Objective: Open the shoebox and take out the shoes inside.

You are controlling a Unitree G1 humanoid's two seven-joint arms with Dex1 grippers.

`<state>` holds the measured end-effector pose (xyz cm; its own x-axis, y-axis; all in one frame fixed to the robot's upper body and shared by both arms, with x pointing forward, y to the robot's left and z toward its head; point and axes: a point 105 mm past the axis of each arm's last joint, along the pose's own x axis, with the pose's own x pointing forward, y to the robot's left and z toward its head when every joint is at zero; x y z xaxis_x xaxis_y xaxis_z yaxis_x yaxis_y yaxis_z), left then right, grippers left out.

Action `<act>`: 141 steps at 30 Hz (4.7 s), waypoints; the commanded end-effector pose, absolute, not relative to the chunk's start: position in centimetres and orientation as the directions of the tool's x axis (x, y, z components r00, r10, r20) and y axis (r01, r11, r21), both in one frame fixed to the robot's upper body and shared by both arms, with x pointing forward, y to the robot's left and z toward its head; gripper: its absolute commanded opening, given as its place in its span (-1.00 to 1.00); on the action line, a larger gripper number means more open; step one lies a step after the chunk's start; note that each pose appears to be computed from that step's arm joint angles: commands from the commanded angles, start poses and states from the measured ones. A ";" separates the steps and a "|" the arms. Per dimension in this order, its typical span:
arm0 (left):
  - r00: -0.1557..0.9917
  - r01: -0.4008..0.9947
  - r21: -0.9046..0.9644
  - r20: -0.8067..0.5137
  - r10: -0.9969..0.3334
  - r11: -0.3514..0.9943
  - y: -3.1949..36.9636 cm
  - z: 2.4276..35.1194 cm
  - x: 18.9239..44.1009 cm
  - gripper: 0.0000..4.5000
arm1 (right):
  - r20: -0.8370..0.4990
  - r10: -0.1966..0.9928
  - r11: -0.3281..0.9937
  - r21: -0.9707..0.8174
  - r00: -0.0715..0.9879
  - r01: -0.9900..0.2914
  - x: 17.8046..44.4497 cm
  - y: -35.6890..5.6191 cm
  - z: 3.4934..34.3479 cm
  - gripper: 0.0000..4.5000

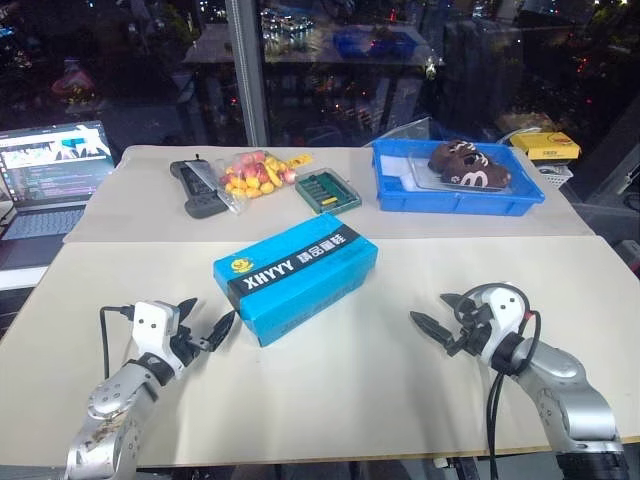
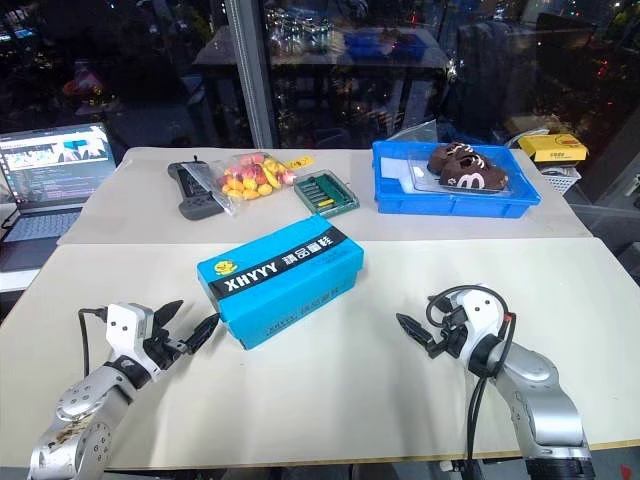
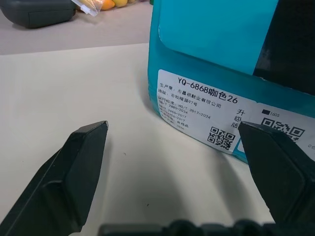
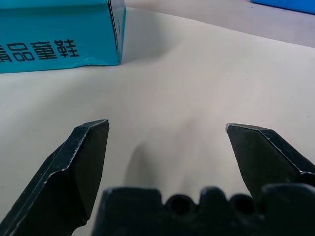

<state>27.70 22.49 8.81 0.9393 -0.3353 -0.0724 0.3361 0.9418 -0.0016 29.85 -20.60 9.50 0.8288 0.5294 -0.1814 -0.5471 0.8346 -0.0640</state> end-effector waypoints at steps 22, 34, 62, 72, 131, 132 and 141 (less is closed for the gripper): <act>0.839 0.544 0.212 -0.140 -0.526 0.812 25.2 12.2 26.7 -1.00 | -0.178 0.551 0.757 -0.306 0.815 -0.578 34.0 -21.8 13.5 -0.97; 0.983 0.183 0.303 -0.059 -0.173 0.935 23.8 11.4 30.2 -1.00 | -0.260 0.518 0.638 -0.517 0.815 -0.570 41.9 -17.0 11.8 -0.97; 0.586 0.782 -0.038 -0.297 -0.754 0.623 15.1 10.1 23.2 -1.00 | -0.471 0.814 0.341 -0.082 0.338 -0.936 27.4 -14.4 12.4 -0.97; 0.643 0.755 0.112 -0.323 -0.695 0.647 17.7 10.7 27.0 -1.00 | -0.561 0.656 0.512 -0.160 0.505 -0.844 27.5 -18.7 10.6 -0.97; 0.255 0.966 0.058 -0.365 -0.895 0.252 21.1 29.2 21.7 0.99 | -0.164 0.979 0.143 0.142 0.119 -0.979 22.9 -16.7 18.6 -1.00; 0.254 0.967 0.059 -0.366 -0.895 0.250 21.1 29.3 21.6 0.99 | -0.148 0.983 0.132 0.141 0.111 -0.981 23.0 -16.6 19.1 -1.00; 0.241 0.970 0.043 -0.329 -0.913 0.240 21.2 30.6 19.1 0.99 | -0.042 0.951 0.308 -0.005 0.308 -0.951 32.2 -13.4 22.3 -1.00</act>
